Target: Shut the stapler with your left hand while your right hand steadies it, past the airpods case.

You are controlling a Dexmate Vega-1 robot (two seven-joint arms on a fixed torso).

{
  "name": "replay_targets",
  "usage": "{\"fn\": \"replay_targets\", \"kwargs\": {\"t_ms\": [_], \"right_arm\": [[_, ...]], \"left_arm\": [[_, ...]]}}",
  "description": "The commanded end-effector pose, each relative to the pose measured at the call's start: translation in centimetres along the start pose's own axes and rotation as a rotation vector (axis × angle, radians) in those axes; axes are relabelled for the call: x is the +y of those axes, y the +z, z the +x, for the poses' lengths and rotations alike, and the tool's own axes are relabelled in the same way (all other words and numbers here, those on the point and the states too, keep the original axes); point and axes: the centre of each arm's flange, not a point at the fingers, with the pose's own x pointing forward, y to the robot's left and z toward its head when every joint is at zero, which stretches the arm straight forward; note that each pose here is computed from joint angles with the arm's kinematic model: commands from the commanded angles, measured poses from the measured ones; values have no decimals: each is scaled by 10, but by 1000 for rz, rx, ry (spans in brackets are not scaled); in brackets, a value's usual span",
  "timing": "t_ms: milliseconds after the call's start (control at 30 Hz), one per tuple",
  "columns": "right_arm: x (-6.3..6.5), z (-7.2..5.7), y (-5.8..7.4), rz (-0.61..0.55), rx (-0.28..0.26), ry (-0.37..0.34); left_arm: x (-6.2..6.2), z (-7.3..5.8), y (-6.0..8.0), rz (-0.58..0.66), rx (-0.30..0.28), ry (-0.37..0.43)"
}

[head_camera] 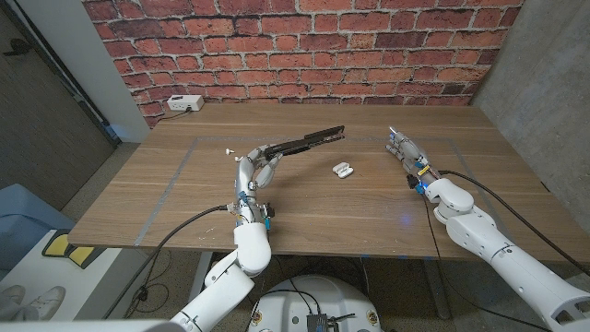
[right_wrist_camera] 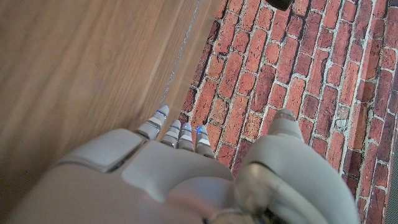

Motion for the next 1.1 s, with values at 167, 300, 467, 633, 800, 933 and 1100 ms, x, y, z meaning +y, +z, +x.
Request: {"fn": "replay_targets", "kwargs": {"t_ms": [167, 300, 467, 633, 800, 933, 1100], "right_arm": [[1, 0, 6, -16, -16, 9], [2, 2, 6, -17, -17, 12], [3, 4, 7, -19, -19, 15], [2, 5, 10, -22, -29, 17], [2, 5, 15, -27, -40, 18], [1, 5, 18, -26, -51, 14], [2, 4, 19, -36, -43, 16]], "left_arm": [[-5, 13, -1, -110, 31, -20], [-4, 17, 0, -127, 38, -31], [-6, 22, -1, -172, 60, -46], [-10, 26, -3, -244, 89, -76], [-13, 29, -4, -310, 111, -89], [-14, 31, -5, -340, 118, -97], [-14, 33, -8, -382, 123, -112]]}}
